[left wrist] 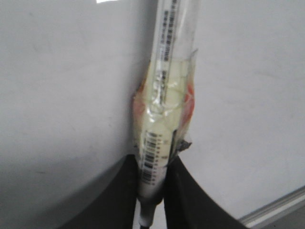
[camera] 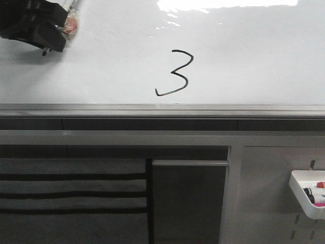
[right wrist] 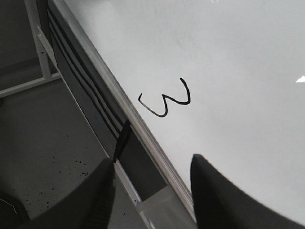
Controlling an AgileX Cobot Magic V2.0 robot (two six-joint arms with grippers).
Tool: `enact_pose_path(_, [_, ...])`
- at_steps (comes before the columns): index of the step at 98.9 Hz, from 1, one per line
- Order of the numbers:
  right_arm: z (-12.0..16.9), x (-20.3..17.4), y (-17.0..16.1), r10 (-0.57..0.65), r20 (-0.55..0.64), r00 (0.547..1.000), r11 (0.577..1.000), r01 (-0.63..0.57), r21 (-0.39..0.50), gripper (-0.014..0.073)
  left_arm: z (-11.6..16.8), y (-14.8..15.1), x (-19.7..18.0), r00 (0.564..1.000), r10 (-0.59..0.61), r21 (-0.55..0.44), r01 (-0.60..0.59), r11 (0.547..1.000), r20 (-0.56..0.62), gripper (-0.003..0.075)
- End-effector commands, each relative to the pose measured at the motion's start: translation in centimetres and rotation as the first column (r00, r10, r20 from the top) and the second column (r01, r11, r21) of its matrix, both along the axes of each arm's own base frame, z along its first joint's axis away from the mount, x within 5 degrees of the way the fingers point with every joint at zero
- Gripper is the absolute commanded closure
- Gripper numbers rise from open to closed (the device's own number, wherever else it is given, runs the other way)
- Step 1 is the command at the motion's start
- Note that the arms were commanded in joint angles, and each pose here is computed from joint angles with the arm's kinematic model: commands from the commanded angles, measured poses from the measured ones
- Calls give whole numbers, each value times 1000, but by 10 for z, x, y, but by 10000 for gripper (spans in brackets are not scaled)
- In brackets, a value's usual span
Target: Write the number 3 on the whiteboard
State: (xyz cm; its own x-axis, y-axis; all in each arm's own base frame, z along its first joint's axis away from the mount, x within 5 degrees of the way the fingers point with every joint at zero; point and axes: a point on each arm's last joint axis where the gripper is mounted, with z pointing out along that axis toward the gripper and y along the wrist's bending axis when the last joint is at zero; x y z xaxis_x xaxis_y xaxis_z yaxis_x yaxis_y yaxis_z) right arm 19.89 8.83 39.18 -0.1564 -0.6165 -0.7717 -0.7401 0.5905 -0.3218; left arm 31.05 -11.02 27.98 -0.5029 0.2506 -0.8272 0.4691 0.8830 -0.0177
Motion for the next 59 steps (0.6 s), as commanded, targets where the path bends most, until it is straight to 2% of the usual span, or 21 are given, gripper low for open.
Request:
enact_pose_path(1, [18,-2,-2,-29,81,996,998,24,58,274,18,2,-2,998,28,-45,-26,999,53,739])
enact_pose_path(48, [18,-3,-2,-24,71,997,998,19,62,274,13,5,-2,996,56,-38,-54,998,67,734])
enact_pose_path(53, [18,-3,-2,-21,67,998,998,17,60,274,13,5,-2,996,56,-38,-54,998,67,706])
enact_pose_path(59, [17,-4,-2,-17,61,998,998,14,58,274,13,5,-2,996,56,-38,-54,998,67,631])
